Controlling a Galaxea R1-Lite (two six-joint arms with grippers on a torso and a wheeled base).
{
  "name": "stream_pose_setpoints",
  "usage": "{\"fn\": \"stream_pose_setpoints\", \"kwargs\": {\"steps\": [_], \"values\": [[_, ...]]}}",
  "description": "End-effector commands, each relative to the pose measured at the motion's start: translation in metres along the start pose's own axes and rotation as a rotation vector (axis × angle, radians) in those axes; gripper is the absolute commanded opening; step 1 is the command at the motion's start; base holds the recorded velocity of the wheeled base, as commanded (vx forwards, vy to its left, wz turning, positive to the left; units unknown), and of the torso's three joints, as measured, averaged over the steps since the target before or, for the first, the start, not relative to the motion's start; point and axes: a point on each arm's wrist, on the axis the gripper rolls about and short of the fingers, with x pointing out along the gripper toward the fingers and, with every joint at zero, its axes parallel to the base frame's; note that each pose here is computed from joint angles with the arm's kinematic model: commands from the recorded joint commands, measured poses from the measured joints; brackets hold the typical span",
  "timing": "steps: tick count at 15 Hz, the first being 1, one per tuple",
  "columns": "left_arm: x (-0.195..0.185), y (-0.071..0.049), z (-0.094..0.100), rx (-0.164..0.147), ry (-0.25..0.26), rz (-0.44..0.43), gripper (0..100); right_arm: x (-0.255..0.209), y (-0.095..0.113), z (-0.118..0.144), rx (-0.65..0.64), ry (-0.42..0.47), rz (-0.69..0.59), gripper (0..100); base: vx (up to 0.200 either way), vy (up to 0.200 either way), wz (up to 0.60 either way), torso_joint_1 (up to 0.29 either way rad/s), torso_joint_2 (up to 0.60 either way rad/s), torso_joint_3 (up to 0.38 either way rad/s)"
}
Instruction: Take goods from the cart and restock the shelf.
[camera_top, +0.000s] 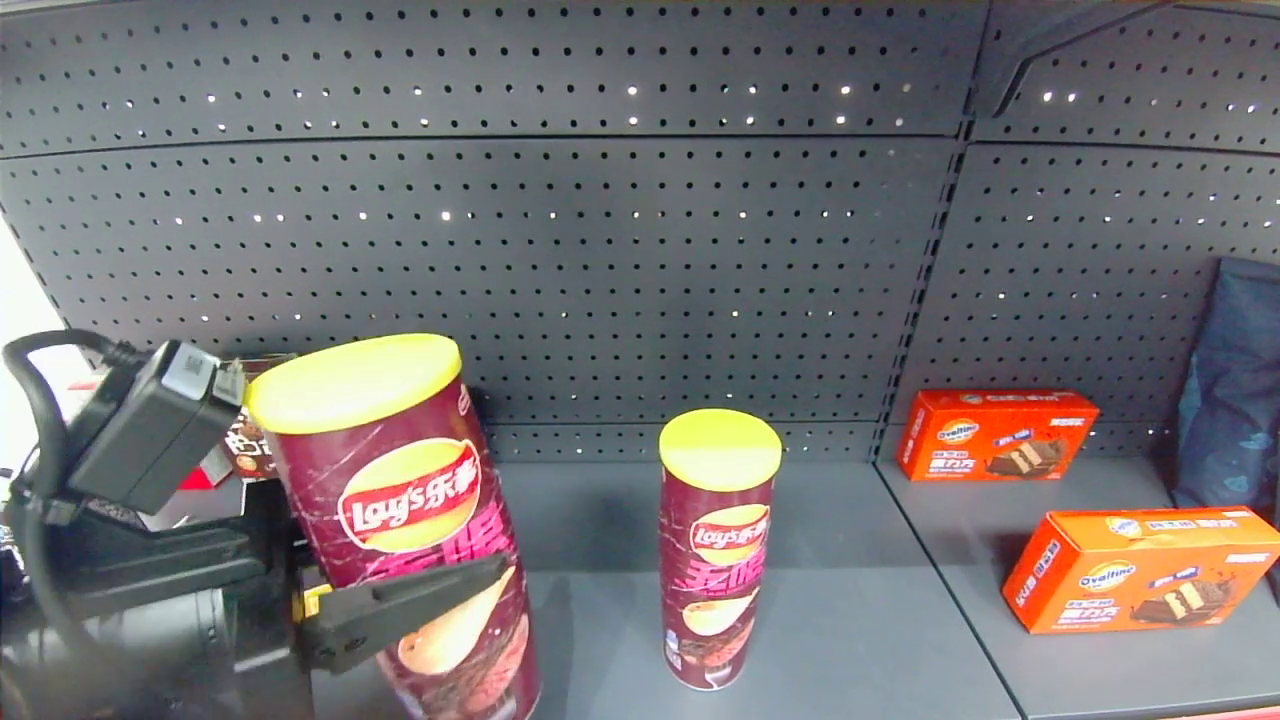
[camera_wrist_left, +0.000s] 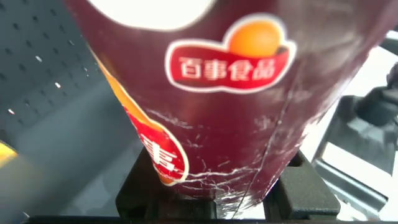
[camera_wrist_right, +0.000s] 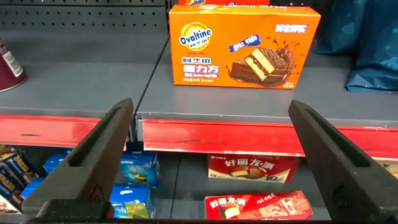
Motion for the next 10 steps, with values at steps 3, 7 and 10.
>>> {"fn": "stream_pose_setpoints", "kwargs": {"steps": [3,7,10], "values": [[0.039,0.031,0.022,-0.012,0.007,-0.007,0,0.000,0.000,0.000,0.000,-0.003,0.000,100,0.000,0.000,0.00,0.000,0.00,0.000],[0.074,0.053,0.013,0.017,0.073,-0.032,0,0.000,0.000,0.000,0.000,-0.003,0.000,100,0.000,0.000,0.00,0.000,0.00,0.000],[0.095,0.074,0.011,0.021,0.089,-0.046,0,0.000,0.000,0.000,0.000,-0.003,0.002,100,0.000,0.000,0.00,0.000,0.00,0.000]]}}
